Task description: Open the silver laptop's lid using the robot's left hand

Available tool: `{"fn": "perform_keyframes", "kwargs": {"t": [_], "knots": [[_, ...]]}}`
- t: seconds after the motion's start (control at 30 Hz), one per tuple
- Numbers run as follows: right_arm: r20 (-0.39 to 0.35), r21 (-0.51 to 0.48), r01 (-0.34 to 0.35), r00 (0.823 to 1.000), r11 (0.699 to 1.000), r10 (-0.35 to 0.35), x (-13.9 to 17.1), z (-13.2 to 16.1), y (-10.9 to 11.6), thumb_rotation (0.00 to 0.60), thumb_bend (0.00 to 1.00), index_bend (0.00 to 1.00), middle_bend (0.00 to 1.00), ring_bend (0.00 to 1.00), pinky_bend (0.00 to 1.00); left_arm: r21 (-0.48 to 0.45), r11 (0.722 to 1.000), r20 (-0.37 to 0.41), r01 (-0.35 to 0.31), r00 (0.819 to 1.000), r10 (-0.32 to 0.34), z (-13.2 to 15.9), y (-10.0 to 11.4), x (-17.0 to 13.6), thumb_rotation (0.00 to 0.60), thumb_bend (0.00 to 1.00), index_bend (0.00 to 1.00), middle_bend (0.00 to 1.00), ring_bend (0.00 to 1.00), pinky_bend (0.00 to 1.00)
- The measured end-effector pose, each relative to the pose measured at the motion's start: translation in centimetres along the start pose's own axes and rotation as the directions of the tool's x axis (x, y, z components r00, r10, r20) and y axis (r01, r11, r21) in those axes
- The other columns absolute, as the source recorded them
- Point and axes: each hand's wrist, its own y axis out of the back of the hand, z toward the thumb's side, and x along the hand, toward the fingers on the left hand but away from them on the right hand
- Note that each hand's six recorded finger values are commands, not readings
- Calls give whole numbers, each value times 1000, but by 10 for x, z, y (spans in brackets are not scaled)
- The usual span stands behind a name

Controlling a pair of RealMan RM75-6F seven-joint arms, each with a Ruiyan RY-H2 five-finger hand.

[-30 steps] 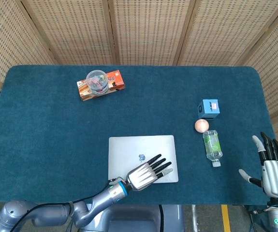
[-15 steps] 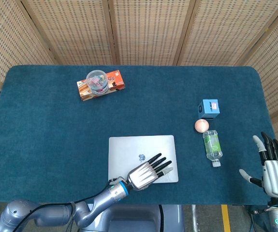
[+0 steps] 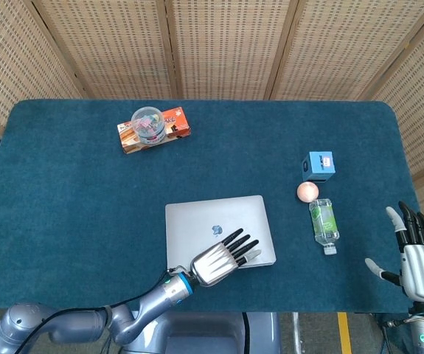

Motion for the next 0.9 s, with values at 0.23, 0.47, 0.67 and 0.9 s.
{"fn": "perform_keyframes", "kwargs": {"t": [0.23,0.47,0.67,0.9], "knots": [[0,-1,-1,1000,1000,1,0,0,0,600,0,79,0,0,0,61,998,-38,-26,999,28,-15,7,0,600,433,0,0,0,0],[-6,-1,-7,1000,1000,7,1,1,-2,600,0,79,0,0,0,152,985,-124,-85,987,104,-44,21,4,600,480,0,0,0,0],[-12,4,-16,1000,1000,16,0,3,-5,600,0,79,0,0,0,190,977,-218,-93,967,134,-69,27,12,600,479,0,0,0,0],[-40,8,-51,998,999,52,-1,7,-12,600,0,79,0,0,0,178,980,-270,-89,953,136,-82,30,19,600,479,0,0,0,0]]}}
